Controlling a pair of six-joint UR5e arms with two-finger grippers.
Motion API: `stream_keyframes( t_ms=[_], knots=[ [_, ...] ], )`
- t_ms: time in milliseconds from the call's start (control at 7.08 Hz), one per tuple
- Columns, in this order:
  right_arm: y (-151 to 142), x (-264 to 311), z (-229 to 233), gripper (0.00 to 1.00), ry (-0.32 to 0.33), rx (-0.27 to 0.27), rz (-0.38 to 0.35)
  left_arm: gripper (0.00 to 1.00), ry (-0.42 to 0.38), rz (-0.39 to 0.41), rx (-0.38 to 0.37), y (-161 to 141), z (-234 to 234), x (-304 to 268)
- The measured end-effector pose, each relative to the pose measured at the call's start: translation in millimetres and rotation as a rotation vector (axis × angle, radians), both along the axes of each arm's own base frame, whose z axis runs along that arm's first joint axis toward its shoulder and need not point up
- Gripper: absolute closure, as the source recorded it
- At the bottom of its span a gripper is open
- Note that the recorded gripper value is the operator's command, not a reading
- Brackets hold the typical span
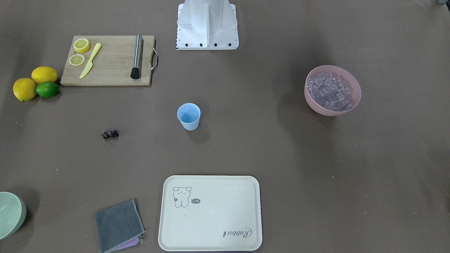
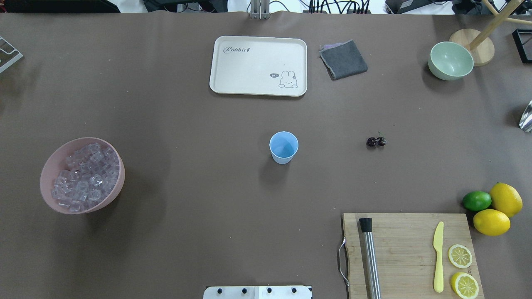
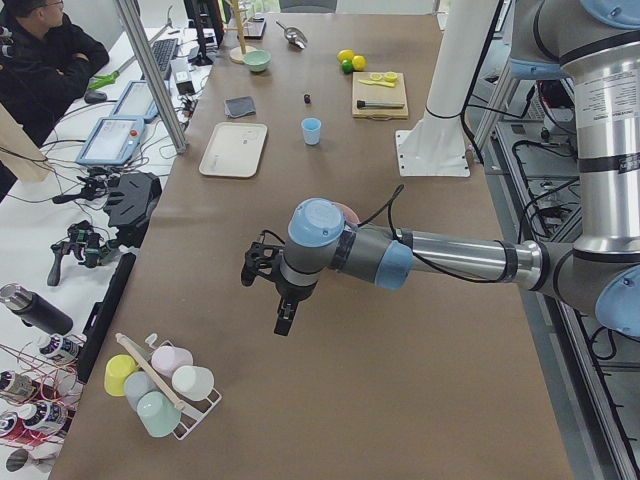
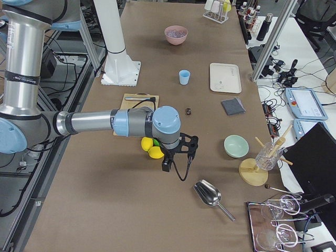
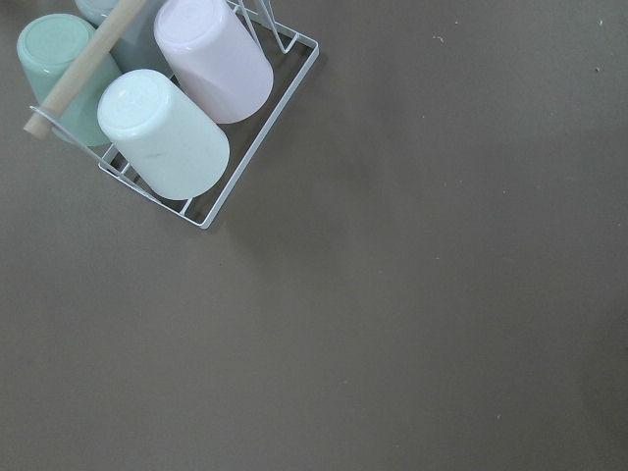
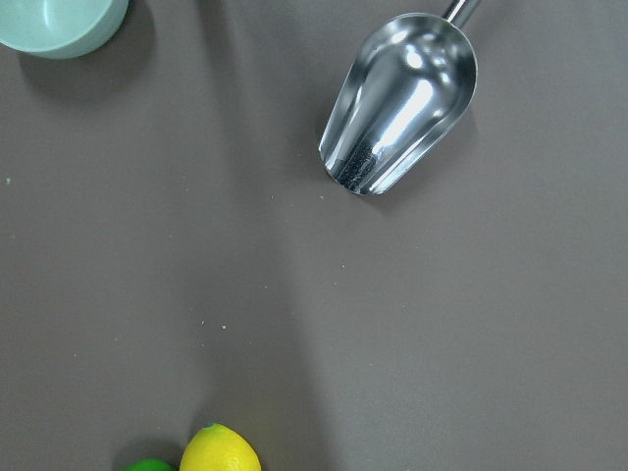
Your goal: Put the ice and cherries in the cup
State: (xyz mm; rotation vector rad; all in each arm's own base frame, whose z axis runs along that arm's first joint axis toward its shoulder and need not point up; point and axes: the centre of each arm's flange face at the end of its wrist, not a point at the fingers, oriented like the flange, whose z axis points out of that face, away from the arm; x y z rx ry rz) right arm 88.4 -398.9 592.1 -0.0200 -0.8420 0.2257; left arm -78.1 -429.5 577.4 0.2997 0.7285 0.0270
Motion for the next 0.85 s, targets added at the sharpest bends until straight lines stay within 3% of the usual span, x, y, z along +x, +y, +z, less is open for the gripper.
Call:
stream_keyframes(
  t_ms=[848],
  knots=[
    [0.6, -0.1, 1.2, 0.0, -0.001, -0.003, 0.0, 0.02, 0.001, 0.014, 0.001, -0.9, -0.2, 6.0]
  ],
)
